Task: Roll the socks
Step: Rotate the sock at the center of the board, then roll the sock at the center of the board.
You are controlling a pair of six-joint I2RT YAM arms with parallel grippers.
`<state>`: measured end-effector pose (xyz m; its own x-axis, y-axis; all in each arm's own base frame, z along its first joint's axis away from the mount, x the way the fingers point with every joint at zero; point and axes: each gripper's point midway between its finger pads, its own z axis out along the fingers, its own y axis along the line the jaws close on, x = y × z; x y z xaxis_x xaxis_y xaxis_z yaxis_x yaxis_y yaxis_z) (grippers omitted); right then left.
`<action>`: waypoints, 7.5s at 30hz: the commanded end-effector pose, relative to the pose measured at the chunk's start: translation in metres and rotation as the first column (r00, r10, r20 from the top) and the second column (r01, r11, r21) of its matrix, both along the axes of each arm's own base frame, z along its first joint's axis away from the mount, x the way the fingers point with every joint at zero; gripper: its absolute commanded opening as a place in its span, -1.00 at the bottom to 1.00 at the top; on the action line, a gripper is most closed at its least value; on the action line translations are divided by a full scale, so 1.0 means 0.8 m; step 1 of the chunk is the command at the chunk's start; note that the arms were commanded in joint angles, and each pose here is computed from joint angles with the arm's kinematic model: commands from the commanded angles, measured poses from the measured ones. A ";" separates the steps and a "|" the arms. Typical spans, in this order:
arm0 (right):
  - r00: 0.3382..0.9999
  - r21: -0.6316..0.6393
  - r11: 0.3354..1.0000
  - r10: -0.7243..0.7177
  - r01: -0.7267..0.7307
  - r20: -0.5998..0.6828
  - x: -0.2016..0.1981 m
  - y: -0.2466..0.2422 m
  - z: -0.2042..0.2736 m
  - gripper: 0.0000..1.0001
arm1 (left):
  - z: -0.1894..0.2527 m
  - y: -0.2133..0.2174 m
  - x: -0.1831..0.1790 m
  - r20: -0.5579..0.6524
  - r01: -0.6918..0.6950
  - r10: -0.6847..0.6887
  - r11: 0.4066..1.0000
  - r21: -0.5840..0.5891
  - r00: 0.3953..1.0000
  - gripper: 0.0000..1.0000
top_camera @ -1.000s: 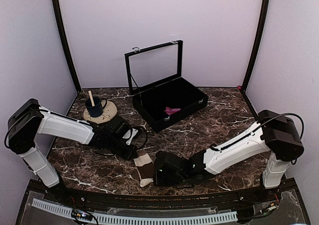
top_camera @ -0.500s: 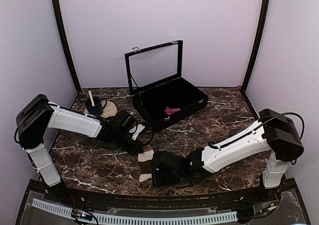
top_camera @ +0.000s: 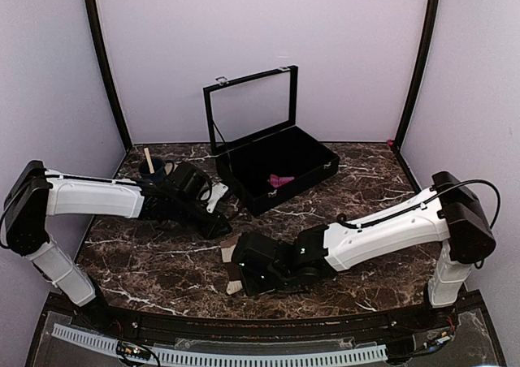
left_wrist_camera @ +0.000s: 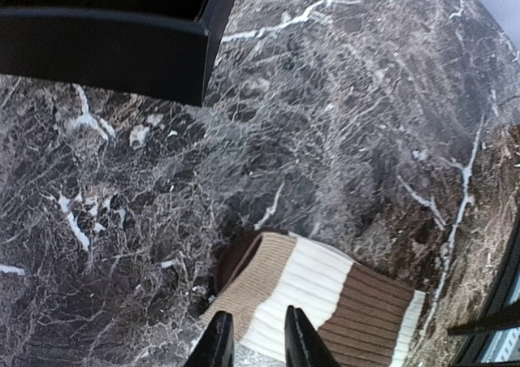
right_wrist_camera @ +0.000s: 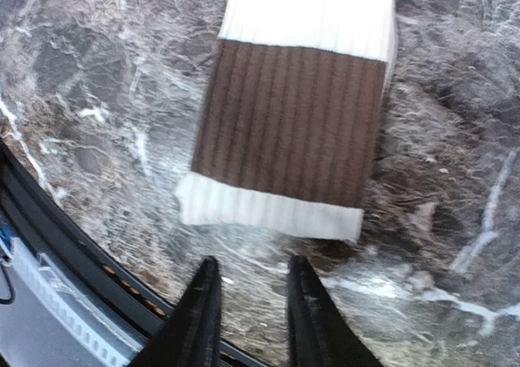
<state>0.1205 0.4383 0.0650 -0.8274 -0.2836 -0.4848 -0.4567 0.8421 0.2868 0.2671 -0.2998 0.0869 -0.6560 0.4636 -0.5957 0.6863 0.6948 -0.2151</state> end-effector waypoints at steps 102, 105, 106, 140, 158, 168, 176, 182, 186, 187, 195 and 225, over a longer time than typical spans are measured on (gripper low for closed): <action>0.904 -0.036 0.999 0.044 -0.031 0.426 0.122 -0.173 0.132 0.54 | -0.072 -0.025 -0.157 0.207 0.278 -0.490 0.740 0.613 0.847 0.00; 0.903 -0.042 0.999 0.047 -0.032 0.428 0.124 -0.172 0.131 0.54 | -0.076 -0.024 -0.157 0.177 0.305 -0.499 0.733 0.607 0.848 -0.01; 0.902 -0.042 0.999 0.047 -0.032 0.428 0.125 -0.172 0.131 0.54 | -0.078 -0.024 -0.158 0.166 0.313 -0.503 0.729 0.609 0.848 -0.02; 0.896 -0.063 0.996 0.080 -0.059 0.436 0.148 -0.158 0.124 0.53 | -0.083 -0.022 -0.164 -0.126 0.462 -0.461 0.751 0.473 0.879 -1.00; 0.893 -0.069 0.978 0.210 -0.199 0.397 0.128 -0.140 0.087 0.54 | -0.045 -0.023 -0.179 -0.615 0.363 -0.317 0.930 -0.053 0.722 -0.98; 0.797 -0.145 0.894 0.444 -0.424 0.409 0.073 -0.092 0.072 0.60 | -0.047 -0.014 -0.187 -0.728 0.275 -0.301 0.948 -0.159 0.616 -0.98; 0.714 -0.147 0.816 0.564 -0.559 0.415 0.033 -0.057 0.058 0.51 | -0.060 0.003 -0.188 -0.761 0.210 -0.251 0.966 -0.154 0.598 -0.98; 0.642 -0.170 0.747 0.647 -0.643 0.411 0.015 -0.023 0.041 0.48 | -0.070 0.010 -0.193 -0.776 0.178 -0.229 0.972 -0.153 0.587 -0.99; 0.607 -0.172 0.711 0.681 -0.682 0.409 0.007 -0.002 0.031 0.48 | -0.073 0.013 -0.193 -0.784 0.160 -0.221 0.975 -0.156 0.580 -0.99; 0.600 -0.171 0.704 0.686 -0.689 0.411 0.006 0.003 0.031 0.47 | -0.074 0.014 -0.193 -0.787 0.157 -0.218 0.975 -0.156 0.578 -0.99; 0.556 -0.175 0.667 0.715 -0.724 0.424 0.005 0.027 0.025 0.54 | -0.073 0.018 -0.182 -0.793 0.125 -0.198 0.980 -0.154 0.576 -1.00; 0.458 -0.166 0.551 0.798 -0.818 0.392 0.003 0.060 -0.014 -0.53 | -0.081 0.034 -0.186 -0.828 0.072 -0.155 0.988 -0.138 0.539 -1.00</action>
